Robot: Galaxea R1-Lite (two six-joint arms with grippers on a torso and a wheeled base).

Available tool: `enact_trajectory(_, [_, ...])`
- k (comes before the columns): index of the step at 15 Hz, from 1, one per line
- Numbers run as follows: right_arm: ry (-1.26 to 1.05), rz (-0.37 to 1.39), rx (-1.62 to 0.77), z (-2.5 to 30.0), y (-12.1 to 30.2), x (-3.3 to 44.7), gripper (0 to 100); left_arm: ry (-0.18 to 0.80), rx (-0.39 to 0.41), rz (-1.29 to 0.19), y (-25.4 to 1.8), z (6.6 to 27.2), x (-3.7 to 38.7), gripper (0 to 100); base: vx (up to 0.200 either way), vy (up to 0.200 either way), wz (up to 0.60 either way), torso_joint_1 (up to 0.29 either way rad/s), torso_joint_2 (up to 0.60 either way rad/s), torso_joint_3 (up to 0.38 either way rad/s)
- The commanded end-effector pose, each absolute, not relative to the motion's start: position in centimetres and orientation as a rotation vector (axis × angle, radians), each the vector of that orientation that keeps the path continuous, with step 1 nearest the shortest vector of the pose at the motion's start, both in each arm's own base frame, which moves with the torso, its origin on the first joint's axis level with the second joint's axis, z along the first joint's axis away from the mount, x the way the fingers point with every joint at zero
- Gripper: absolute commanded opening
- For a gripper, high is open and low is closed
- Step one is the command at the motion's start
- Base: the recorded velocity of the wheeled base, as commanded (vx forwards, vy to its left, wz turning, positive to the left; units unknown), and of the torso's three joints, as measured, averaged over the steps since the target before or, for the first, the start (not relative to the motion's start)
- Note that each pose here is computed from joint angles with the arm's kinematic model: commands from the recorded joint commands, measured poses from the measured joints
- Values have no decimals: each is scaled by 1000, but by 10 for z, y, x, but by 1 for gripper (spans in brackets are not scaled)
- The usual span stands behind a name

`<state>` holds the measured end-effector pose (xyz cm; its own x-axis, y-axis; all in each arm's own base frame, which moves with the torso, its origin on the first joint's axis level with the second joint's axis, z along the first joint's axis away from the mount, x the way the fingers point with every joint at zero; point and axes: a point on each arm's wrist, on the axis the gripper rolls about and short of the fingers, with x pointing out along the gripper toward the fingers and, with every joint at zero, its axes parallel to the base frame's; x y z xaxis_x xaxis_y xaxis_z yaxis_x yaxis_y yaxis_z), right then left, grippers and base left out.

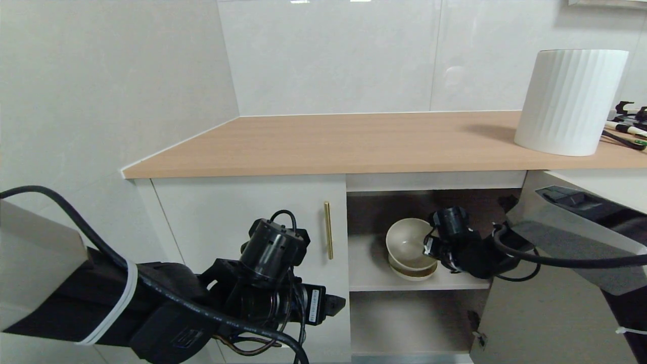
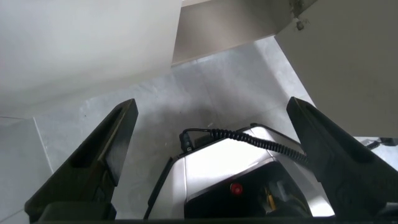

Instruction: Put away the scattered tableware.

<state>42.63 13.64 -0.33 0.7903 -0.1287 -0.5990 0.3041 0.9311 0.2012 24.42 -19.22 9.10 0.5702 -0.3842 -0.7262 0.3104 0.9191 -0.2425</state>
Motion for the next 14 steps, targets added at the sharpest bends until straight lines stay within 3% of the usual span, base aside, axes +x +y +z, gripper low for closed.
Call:
enact_trajectory(1, [628,-237,292,-9,139,431,0,877,-90,-407,-192,90,245,100,0,0,0,0,0,0])
enact_trajectory(14, [653,-240,273,-19,141,433,0,877,-90,-407,-192,90,245,100,0,0,0,0,0,0])
